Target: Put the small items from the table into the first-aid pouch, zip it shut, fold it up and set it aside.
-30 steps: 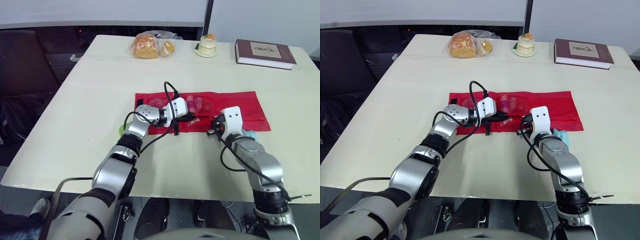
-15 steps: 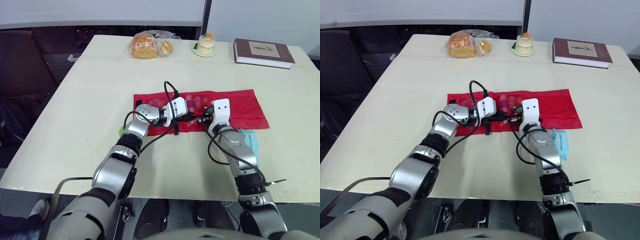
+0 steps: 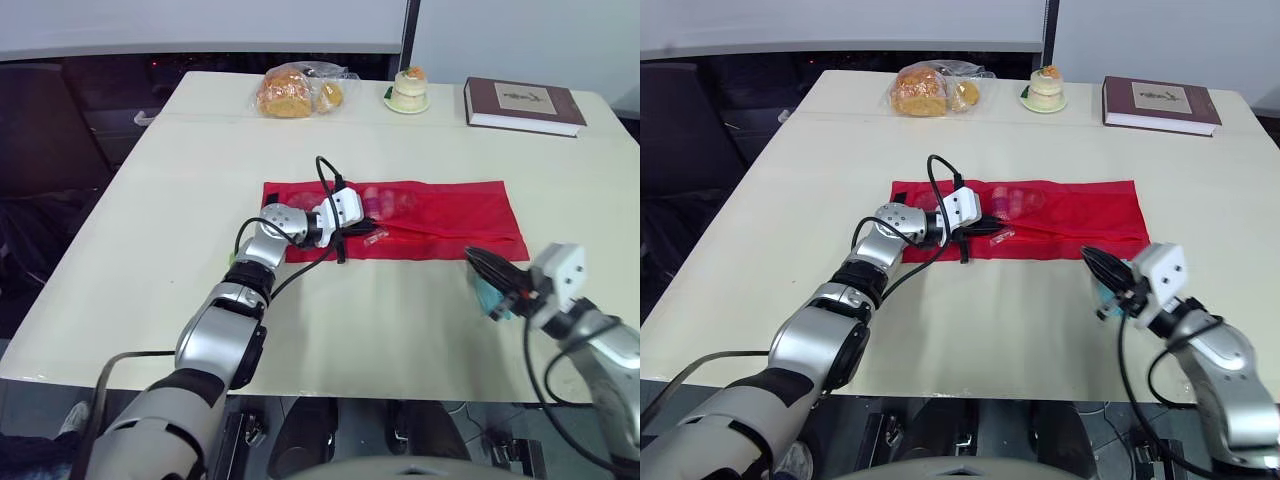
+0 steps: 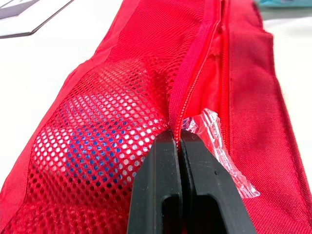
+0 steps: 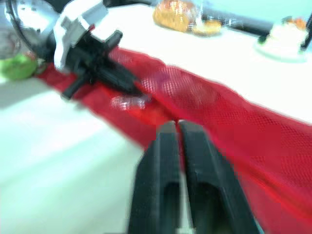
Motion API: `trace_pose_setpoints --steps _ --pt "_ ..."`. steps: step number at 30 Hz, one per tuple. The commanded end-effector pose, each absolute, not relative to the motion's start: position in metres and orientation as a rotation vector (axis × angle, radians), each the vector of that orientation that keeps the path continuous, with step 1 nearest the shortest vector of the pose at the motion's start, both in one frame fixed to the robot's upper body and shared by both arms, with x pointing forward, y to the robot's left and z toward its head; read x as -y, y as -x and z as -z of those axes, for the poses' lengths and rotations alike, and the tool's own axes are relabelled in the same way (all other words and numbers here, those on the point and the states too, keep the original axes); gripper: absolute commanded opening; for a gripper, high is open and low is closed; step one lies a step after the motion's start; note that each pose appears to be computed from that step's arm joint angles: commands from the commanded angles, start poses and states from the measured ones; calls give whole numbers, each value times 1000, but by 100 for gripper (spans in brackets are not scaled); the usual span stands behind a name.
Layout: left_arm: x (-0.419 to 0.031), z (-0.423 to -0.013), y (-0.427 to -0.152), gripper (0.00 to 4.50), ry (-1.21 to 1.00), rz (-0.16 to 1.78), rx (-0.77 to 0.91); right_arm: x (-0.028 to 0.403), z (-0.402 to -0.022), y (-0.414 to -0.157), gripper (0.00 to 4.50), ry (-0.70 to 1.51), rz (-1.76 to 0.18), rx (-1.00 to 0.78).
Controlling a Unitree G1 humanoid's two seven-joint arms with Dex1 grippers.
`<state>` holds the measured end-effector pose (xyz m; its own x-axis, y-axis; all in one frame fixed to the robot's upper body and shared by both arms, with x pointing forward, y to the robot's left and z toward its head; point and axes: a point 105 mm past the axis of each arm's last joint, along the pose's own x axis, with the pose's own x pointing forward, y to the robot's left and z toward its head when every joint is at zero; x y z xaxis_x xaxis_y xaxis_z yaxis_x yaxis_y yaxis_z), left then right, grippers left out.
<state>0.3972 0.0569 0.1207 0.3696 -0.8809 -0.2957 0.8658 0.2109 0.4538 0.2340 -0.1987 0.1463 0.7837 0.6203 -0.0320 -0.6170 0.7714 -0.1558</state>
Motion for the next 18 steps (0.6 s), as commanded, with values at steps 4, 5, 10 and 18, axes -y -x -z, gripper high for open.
trace_pose_setpoints --steps 4,5,10,18 --pt "-64 -134 -406 0 -619 1167 64 260 -193 -177 348 193 -682 -16" --pt "-64 -134 -406 0 -618 1165 62 264 -199 -170 398 193 -683 -32" --pt "-60 -132 -406 0 -614 1168 58 276 -219 -148 442 192 -658 -81" --pt "-56 -131 -405 0 -608 1180 69 288 -226 -134 442 209 -582 -96"
